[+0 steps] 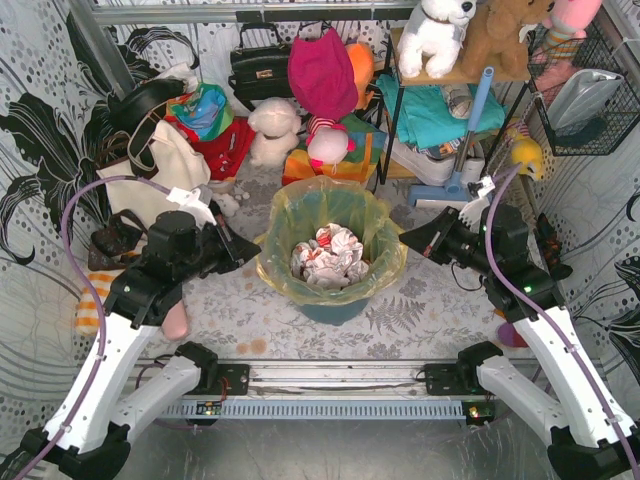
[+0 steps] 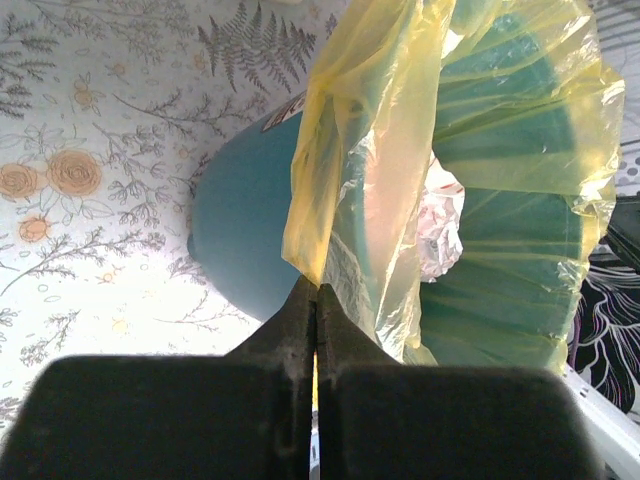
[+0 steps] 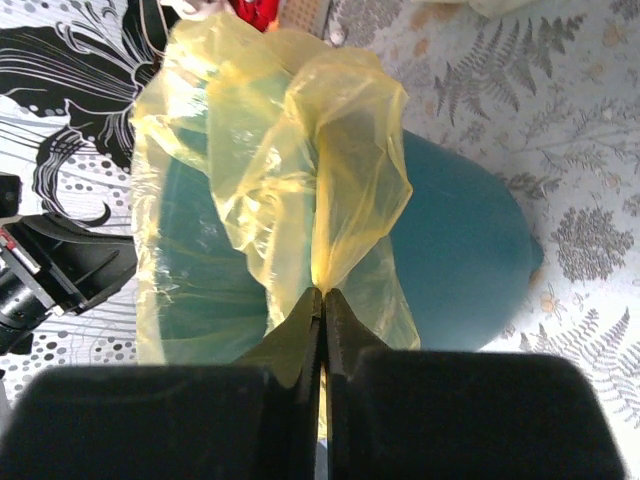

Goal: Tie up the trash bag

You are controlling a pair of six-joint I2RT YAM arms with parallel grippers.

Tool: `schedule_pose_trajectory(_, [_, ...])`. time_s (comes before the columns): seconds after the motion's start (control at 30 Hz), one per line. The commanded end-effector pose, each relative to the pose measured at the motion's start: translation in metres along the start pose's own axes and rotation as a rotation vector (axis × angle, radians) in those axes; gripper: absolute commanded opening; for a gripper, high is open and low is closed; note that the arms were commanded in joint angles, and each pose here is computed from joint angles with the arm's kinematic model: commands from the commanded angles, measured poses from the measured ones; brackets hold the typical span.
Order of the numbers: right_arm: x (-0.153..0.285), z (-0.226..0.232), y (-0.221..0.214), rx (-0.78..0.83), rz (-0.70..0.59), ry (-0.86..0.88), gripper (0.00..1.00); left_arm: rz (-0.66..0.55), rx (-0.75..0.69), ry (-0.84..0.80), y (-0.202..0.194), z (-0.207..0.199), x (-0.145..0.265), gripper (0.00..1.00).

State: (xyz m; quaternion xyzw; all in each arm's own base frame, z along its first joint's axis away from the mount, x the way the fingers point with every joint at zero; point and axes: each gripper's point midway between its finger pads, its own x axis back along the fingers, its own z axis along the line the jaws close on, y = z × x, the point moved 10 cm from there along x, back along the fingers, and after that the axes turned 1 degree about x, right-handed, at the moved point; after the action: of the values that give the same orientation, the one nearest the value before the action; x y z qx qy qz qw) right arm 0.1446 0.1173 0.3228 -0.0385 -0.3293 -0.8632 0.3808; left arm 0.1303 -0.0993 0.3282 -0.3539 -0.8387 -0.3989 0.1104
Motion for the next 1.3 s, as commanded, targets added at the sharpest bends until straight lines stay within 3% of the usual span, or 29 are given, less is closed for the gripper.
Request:
schedule_pose_trajectory(0.0, [0.006, -0.005, -0.01, 0.009, 0.056, 0.007, 0.0, 0.043, -0.025, -0.02, -0.007, 0.003, 0.005, 0.0])
schedule_pose_trajectory(0.67, [-0.005, 0.052, 0.029, 0.004, -0.006, 0.346, 0.0, 0.08, -0.078, -0.235, 0.022, -0.043, 0.022, 0.0])
schedule_pose_trajectory(0.9, [-0.027, 0.061, 0.023, -0.007, 0.073, 0.393, 0.0, 0.146, -0.069, -0.394, 0.029, -0.061, 0.013, 0.0])
schedule_pose_trajectory(1.27, [-0.077, 0.09, -0.019, 0.028, 0.218, 0.421, 0.0, 0.216, -0.022, -0.465, 0.025, -0.059, -0.011, 0.0])
